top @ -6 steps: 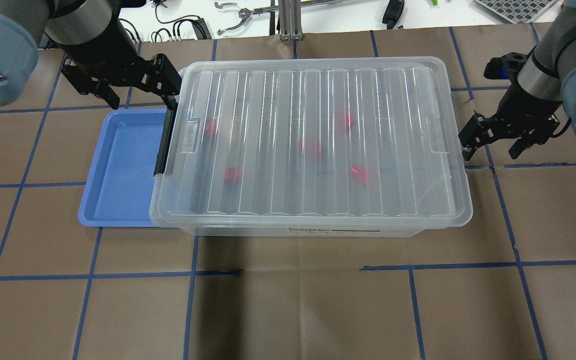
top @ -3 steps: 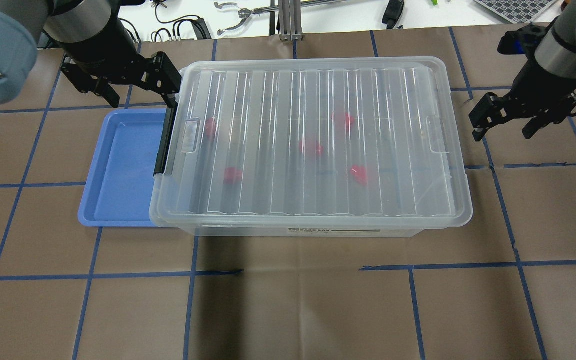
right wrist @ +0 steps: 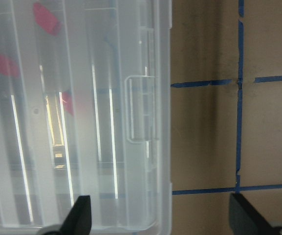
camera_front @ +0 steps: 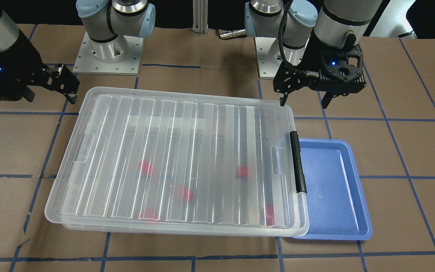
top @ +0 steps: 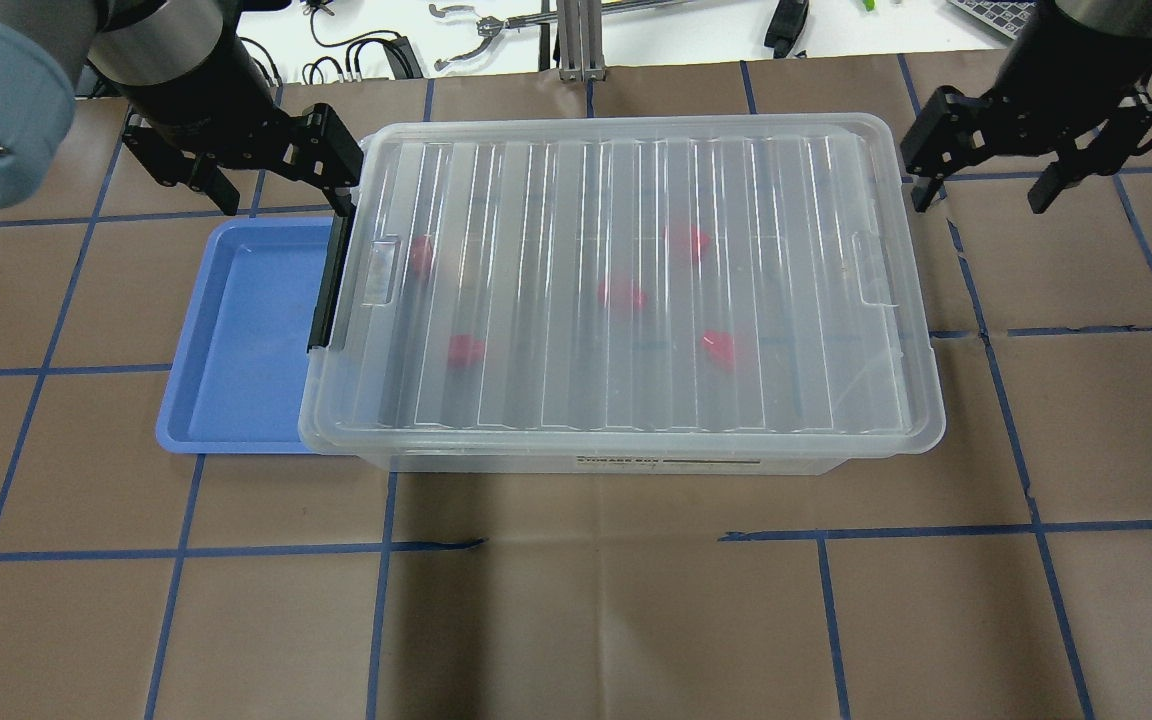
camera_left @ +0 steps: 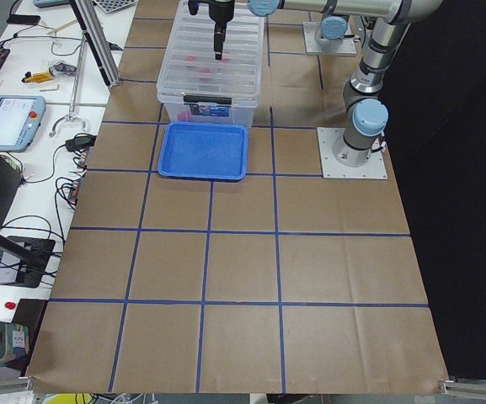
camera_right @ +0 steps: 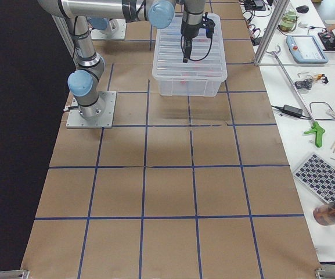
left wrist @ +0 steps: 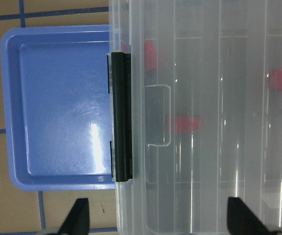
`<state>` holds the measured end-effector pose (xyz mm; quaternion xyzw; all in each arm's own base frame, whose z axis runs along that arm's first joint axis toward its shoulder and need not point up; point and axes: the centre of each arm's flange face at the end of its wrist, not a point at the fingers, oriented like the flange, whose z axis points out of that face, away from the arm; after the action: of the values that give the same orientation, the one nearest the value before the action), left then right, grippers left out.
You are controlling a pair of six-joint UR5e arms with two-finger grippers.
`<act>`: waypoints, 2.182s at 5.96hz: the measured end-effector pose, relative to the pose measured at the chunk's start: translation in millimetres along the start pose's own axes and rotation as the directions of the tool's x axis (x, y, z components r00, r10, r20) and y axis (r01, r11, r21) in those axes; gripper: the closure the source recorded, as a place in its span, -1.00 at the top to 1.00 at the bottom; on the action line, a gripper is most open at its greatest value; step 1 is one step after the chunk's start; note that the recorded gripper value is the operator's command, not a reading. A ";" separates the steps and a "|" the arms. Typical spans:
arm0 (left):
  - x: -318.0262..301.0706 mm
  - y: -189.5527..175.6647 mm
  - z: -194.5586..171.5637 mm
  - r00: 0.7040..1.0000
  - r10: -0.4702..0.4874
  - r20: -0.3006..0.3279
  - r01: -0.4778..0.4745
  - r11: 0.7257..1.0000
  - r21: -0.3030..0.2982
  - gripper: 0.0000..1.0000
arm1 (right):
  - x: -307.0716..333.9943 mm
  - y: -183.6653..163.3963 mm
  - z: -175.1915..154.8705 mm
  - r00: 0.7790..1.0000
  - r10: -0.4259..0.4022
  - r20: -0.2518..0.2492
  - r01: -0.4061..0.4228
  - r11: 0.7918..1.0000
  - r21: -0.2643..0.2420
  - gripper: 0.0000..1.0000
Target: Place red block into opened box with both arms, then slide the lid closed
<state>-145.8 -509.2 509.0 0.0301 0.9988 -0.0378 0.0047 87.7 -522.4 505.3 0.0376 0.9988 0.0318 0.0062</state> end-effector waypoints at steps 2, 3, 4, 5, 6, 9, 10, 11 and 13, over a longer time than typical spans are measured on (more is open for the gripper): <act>0.0 0.1 0.2 1.000 0.000 0.001 0.000 1.000 0.000 0.97 | -56.6 4.5 -9.8 1.000 0.006 -0.008 -0.006 1.000 0.005 1.00; -0.1 0.2 0.5 1.000 0.000 0.001 0.000 1.000 -0.001 0.97 | -62.4 6.8 -7.8 1.000 0.000 -0.009 0.000 1.000 -0.002 1.00; -0.1 0.2 0.6 1.000 0.000 0.001 0.000 1.000 -0.001 0.97 | -62.8 8.5 -4.0 1.000 -0.004 -0.014 0.004 1.000 -0.009 1.00; 0.0 0.2 0.7 1.000 0.000 0.001 0.000 1.000 -0.001 0.97 | -61.7 9.7 -1.3 1.000 -0.004 -0.020 0.004 1.000 -0.013 1.00; 0.0 0.2 0.7 1.000 0.000 0.001 0.000 1.000 -0.001 0.97 | -61.0 9.7 -0.8 1.000 -0.004 -0.024 0.004 1.000 -0.011 1.00; -0.3 0.5 0.7 1.000 0.000 0.003 0.000 1.000 -0.002 0.97 | -60.5 8.8 -1.5 1.000 -0.004 -0.026 0.004 1.000 -0.007 1.00; -0.3 0.7 0.7 1.000 0.000 0.004 0.000 1.000 -0.002 0.97 | -60.5 8.8 -1.1 1.000 -0.004 -0.026 0.004 1.000 -0.007 1.00; -0.3 0.8 0.6 1.000 0.000 0.004 0.000 1.000 -0.002 0.97 | -60.5 8.8 -0.6 1.000 -0.004 -0.026 0.004 1.000 -0.008 1.00; -0.3 1.0 1.2 1.000 0.000 0.004 0.000 1.000 -0.003 0.97 | -60.6 9.2 -1.2 1.000 -0.003 -0.025 0.003 1.000 -0.007 1.00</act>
<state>-145.4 -508.3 507.8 0.0300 0.9989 -0.0365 0.0066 148.8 -517.9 507.6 0.0357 0.9987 0.0358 -0.0061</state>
